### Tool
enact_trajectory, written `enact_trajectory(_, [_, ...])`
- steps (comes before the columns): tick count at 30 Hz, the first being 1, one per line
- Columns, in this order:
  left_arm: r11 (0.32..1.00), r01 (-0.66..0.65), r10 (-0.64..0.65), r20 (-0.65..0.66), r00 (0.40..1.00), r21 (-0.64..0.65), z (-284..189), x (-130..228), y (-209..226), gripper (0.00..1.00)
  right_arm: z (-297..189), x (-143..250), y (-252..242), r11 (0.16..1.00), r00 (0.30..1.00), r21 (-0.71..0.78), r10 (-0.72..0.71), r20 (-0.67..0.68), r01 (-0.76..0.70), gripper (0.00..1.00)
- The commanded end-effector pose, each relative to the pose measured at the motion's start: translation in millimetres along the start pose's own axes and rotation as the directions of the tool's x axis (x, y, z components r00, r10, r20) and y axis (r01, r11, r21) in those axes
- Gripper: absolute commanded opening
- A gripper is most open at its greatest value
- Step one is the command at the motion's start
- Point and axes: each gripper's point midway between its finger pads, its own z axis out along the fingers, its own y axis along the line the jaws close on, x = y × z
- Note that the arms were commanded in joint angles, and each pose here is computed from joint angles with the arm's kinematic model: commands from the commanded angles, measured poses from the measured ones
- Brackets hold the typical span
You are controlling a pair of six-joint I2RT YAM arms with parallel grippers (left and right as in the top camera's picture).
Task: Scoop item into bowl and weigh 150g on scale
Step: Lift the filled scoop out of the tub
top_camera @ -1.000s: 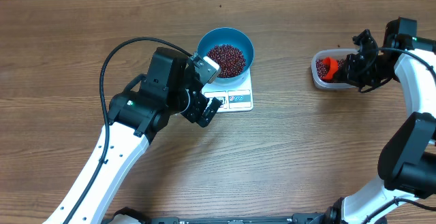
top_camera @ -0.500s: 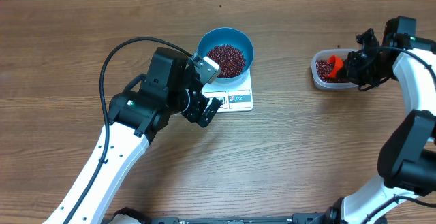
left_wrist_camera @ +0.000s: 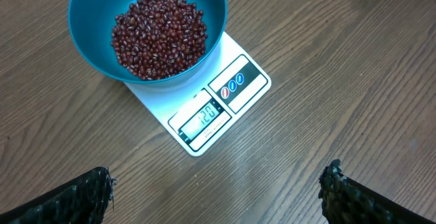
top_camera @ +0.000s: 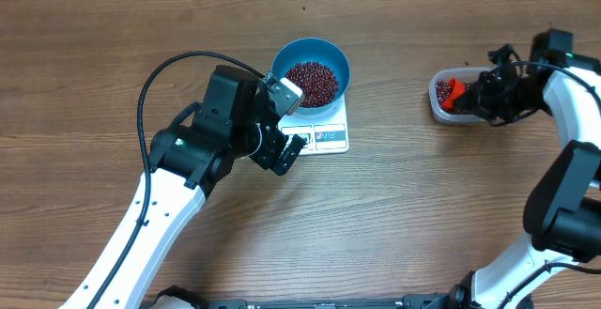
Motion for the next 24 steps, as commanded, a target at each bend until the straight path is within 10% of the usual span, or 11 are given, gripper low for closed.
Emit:
enact_trajectory(1, [1.000,0.006,-0.006,0.034,0.999,-0.005,-9,-10,-1,1.00,-10,-1,10,0.986,0.999,-0.164,-0.026,0.023,0.030,0.04])
enact_trajectory(24, [1.000,0.006,-0.006,0.034,0.999,-0.005,-9,-10,-1,0.99,-73,15,6,0.891,0.993,-0.452,0.010,0.117,0.044,0.04])
